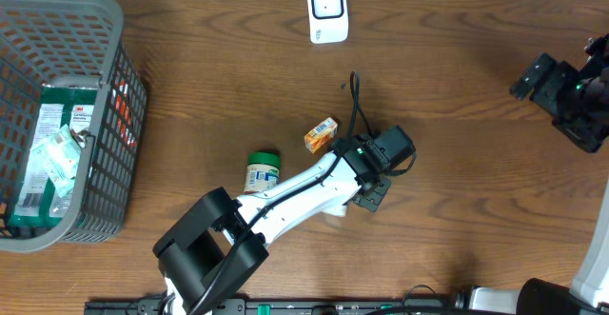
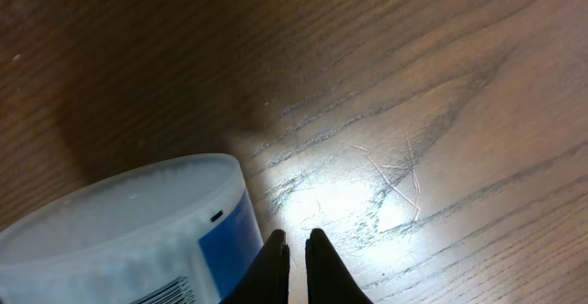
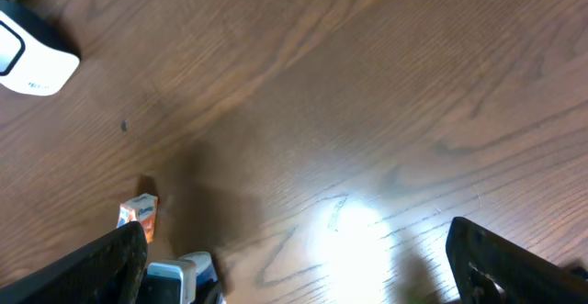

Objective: Scan the item barcode
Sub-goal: 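Lower the cotton swab tub onto the table and open the left gripper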

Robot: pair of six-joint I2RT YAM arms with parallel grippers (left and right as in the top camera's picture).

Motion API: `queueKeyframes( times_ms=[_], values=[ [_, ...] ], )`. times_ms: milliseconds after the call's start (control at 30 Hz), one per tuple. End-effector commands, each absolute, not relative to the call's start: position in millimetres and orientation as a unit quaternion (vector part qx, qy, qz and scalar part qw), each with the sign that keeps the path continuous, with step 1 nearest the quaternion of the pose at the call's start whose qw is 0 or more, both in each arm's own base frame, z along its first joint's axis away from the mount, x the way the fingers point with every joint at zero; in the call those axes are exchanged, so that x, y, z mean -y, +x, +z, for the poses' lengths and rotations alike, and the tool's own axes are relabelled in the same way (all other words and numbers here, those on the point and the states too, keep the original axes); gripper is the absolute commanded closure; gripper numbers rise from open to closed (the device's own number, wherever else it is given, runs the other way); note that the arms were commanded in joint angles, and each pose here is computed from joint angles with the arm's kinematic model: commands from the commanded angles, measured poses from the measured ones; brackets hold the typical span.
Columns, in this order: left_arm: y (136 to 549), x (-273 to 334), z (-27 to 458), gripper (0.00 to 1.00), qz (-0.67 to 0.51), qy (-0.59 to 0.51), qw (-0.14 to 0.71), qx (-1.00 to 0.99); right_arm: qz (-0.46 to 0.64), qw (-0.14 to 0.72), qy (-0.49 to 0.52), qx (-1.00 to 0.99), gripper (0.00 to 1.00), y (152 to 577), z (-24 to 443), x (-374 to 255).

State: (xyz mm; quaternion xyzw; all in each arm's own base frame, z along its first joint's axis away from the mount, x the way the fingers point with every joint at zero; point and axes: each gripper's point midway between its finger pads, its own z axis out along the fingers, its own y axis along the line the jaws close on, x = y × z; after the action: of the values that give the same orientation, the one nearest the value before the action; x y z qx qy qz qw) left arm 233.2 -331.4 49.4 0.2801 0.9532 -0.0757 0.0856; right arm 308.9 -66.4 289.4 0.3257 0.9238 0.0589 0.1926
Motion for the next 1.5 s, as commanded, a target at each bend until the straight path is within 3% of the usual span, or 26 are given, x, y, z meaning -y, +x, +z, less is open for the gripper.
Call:
queueKeyframes(
  times_ms=[0, 1467],
  values=[
    [234, 327, 43, 0.91, -0.063, 0.277, 0.085, -0.955, 0.054, 0.197, 0.333, -0.92, 0.01, 310, 292, 70],
    [240, 347, 69, 0.88, -0.122, 0.272, 0.087, -0.951, 0.054, 0.197, 0.333, -0.92, 0.01, 310, 292, 70]
  ],
)
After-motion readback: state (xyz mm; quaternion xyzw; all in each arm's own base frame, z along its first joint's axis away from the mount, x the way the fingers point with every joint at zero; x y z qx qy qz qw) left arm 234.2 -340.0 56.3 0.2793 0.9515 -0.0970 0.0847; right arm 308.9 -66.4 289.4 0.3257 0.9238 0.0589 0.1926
